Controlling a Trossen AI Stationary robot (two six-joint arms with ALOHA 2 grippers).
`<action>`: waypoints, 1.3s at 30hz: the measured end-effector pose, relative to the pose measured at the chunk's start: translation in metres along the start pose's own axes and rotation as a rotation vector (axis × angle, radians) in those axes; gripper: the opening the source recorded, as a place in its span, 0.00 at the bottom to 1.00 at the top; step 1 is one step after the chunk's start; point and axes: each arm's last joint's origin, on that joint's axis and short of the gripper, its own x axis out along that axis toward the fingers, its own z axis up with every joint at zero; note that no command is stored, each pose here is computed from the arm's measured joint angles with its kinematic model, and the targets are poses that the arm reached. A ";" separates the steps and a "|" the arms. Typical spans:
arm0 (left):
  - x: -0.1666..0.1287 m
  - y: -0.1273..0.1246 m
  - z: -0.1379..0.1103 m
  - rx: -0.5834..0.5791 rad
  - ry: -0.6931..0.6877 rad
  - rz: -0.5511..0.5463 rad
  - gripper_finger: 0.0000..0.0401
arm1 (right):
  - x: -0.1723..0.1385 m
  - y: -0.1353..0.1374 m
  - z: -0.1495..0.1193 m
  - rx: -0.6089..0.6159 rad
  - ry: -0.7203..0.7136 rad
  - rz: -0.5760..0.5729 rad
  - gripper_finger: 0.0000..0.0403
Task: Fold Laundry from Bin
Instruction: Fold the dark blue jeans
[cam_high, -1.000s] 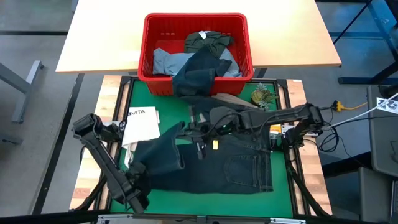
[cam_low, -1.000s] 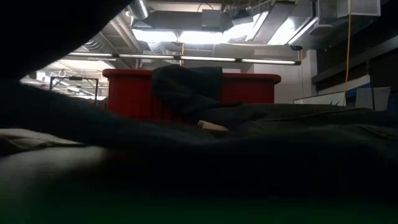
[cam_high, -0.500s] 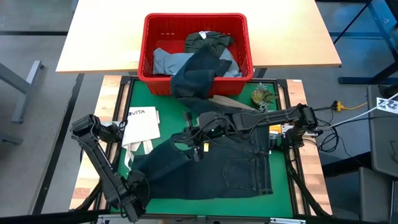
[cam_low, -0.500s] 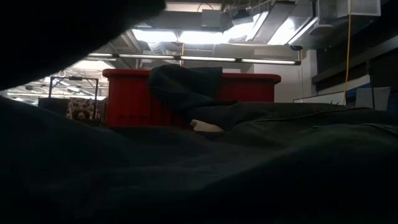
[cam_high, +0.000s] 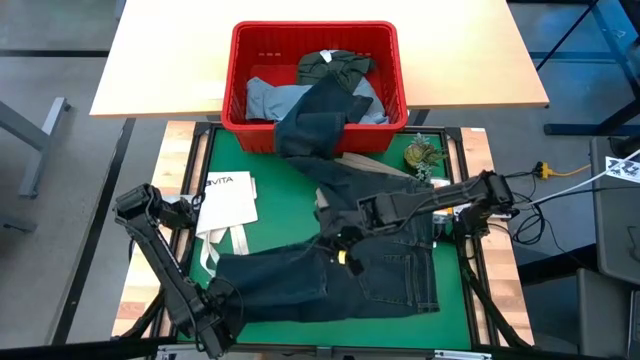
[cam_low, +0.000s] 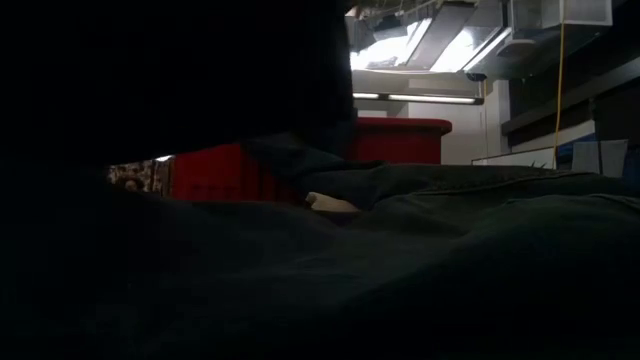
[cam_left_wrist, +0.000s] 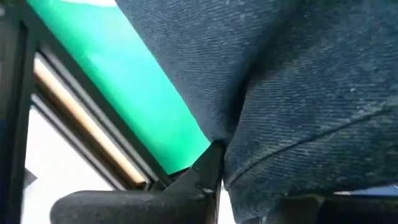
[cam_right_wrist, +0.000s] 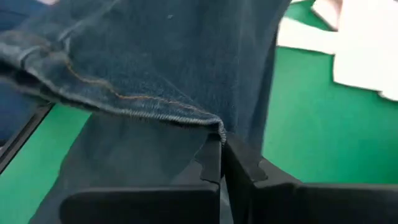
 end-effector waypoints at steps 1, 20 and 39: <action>0.000 -0.001 0.000 0.002 -0.005 -0.011 0.07 | 0.002 0.004 -0.001 -0.006 0.006 0.007 0.01; 0.001 -0.004 -0.012 0.091 0.078 -0.065 0.35 | 0.010 0.023 -0.001 -0.052 0.024 0.007 0.01; 0.003 0.001 -0.028 0.154 0.058 -0.101 0.39 | 0.010 0.023 0.002 -0.051 -0.012 -0.001 0.01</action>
